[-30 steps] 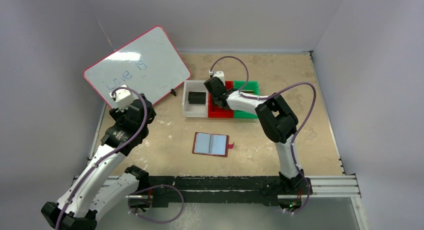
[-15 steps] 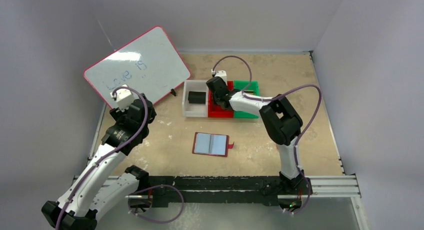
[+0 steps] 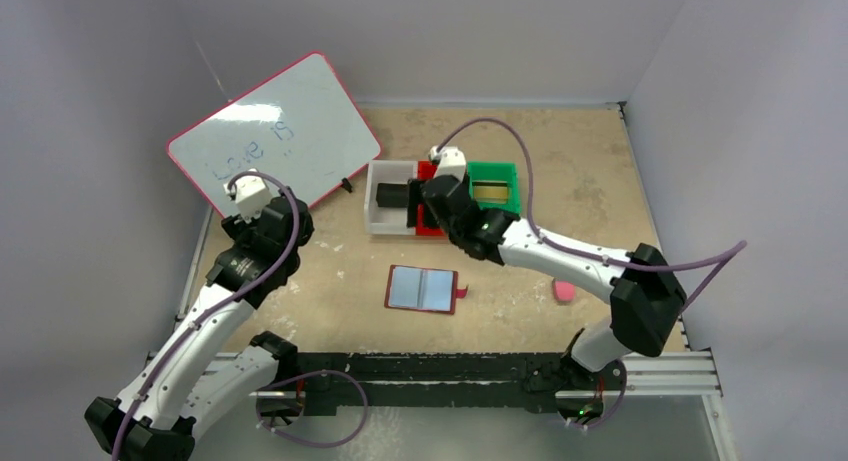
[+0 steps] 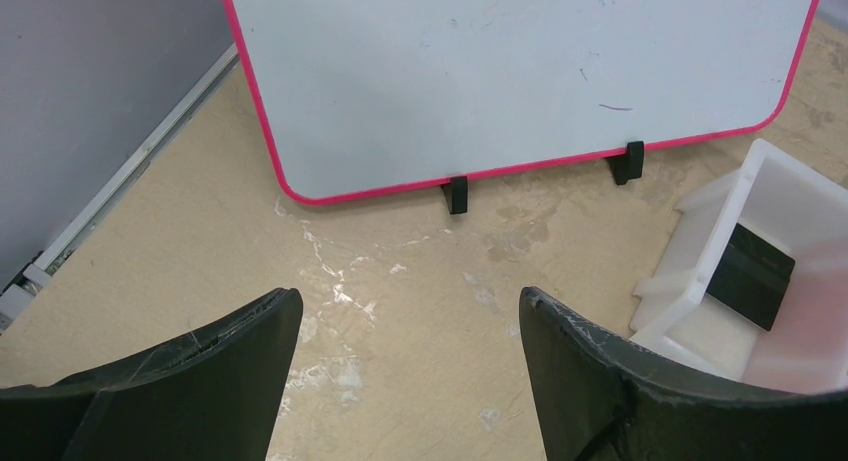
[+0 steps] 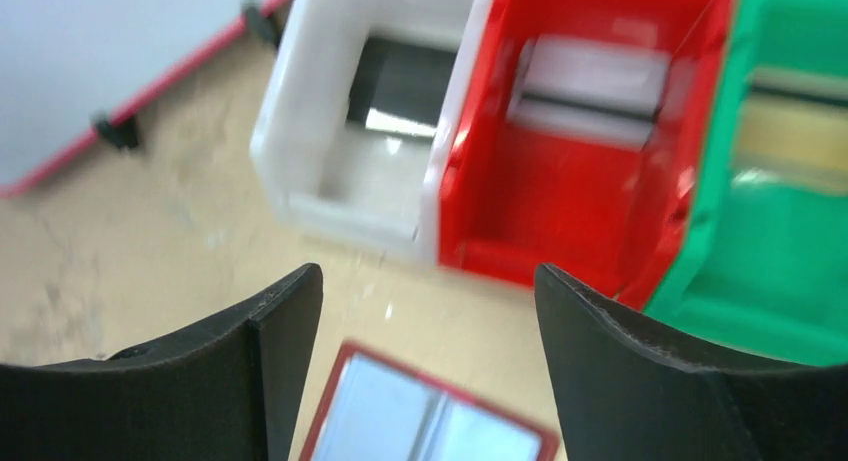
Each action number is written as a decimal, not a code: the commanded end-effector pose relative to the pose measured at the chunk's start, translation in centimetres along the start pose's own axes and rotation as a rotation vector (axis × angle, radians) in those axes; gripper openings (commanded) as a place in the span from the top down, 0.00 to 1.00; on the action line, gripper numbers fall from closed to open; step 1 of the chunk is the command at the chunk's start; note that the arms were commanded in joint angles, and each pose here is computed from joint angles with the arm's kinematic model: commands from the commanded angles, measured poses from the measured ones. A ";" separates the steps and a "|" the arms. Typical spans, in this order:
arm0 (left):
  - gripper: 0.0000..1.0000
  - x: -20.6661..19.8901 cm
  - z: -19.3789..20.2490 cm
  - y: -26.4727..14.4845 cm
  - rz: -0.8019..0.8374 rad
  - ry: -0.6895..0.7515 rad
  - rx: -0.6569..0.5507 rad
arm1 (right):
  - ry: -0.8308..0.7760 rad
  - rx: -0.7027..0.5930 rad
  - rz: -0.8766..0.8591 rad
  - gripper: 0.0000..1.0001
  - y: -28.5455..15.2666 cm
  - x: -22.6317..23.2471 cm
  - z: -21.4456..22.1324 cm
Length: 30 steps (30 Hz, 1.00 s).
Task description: Take the credit cards out of the card holder
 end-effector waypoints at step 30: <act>0.16 -0.5 -1.2 -0.1 0.002 -0.011 -0.024 | 0.022 0.335 0.149 0.32 -1.8 7.3 17.6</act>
Point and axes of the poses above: each gripper's point midway between its finger pads, its own y axis out along the fingers, its own x axis along the line the jaws close on, z = x × y, the point moved 2 cm from there along -y, back along the fingers, and after that the axes turned 7 degrees about -y, right-handed, at the moved point
